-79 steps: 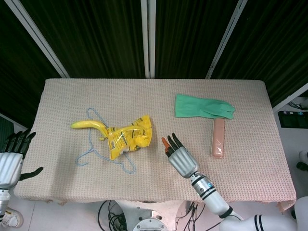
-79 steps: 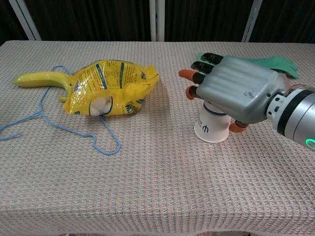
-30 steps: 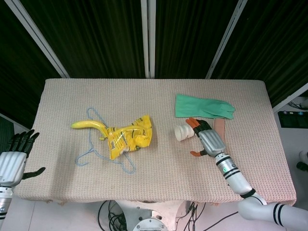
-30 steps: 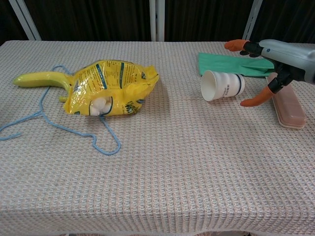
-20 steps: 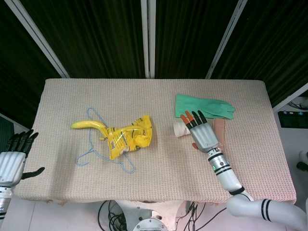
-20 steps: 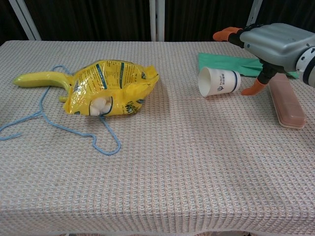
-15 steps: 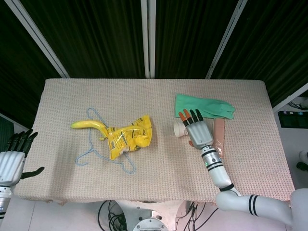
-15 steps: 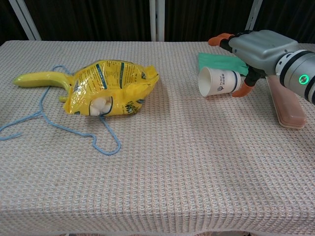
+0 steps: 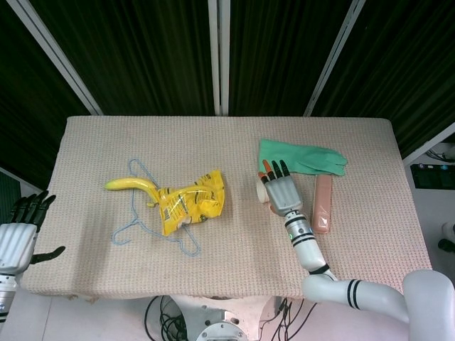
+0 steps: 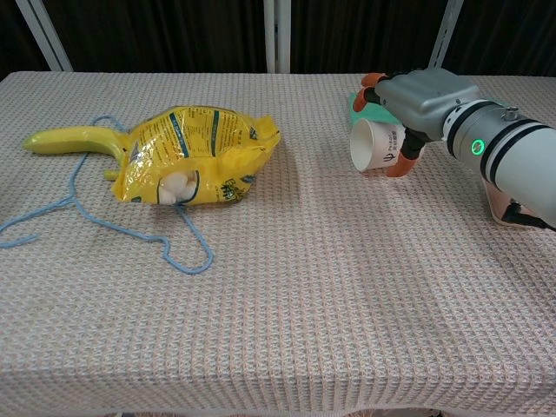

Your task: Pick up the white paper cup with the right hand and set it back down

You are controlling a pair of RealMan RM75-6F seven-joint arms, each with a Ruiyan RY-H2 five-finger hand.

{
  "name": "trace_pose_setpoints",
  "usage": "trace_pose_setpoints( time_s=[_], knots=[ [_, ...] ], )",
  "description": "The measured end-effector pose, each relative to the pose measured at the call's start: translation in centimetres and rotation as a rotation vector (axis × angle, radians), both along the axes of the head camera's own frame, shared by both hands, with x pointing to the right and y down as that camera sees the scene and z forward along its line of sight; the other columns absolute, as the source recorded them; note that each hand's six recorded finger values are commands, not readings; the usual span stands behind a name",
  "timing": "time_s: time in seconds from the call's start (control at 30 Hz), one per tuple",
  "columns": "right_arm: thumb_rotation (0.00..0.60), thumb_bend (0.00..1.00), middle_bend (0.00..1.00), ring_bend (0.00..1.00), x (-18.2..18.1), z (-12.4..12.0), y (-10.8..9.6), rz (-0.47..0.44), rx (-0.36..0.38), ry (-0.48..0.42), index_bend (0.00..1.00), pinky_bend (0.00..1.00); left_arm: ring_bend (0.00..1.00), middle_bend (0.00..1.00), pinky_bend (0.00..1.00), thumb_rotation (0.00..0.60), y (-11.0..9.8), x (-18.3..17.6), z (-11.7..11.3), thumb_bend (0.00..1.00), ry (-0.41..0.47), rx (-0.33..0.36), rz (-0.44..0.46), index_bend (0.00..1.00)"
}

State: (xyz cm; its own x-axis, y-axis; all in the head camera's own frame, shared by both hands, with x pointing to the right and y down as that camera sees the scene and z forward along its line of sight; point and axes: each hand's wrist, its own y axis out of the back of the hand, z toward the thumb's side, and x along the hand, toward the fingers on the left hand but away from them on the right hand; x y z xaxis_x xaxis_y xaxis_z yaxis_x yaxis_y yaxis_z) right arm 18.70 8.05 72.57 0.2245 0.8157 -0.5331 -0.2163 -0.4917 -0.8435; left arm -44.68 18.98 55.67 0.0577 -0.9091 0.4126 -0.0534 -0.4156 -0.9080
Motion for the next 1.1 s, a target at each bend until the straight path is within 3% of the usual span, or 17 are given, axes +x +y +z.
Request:
trace_pose_setpoints(
  time_s=[0.33, 0.5, 0.73, 0.97, 1.1],
  knots=[
    [0.600, 0.18, 0.01, 0.00, -0.3, 0.4, -0.3, 0.009, 0.048, -0.004, 0.51, 0.00, 0.00, 0.00, 0.01, 0.600, 0.0, 0.1, 0.1, 0.09, -0.001, -0.004, 0.003, 0.03],
    [0.600, 0.18, 0.03, 0.00, -0.9, -0.4, -0.2, 0.028, 0.055, -0.108, 0.53, 0.00, 0.00, 0.00, 0.01, 0.600, 0.0, 0.0, 0.1, 0.09, -0.002, -0.004, 0.001, 0.03],
    [0.600, 0.18, 0.04, 0.00, -1.1, -2.7, 0.6, 0.156, -0.022, -0.465, 0.53, 0.00, 0.00, 0.00, 0.01, 0.600, 0.1, 0.1, 0.4, 0.09, -0.005, -0.012, 0.007, 0.03],
    [0.600, 0.20, 0.06, 0.00, 0.6, -3.1, 2.0, 0.397, -0.222, -0.907, 0.55, 0.00, 0.00, 0.00, 0.01, 0.600, 0.1, 0.5, 0.8, 0.09, -0.007, -0.024, 0.016, 0.03],
    [0.600, 0.22, 0.06, 0.00, 2.0, -2.5, 2.9, 0.515, -0.326, -1.085, 0.55, 0.00, 0.00, 0.00, 0.01, 0.600, 0.1, 0.6, 1.1, 0.09, -0.009, -0.032, 0.018, 0.03]
  ],
)
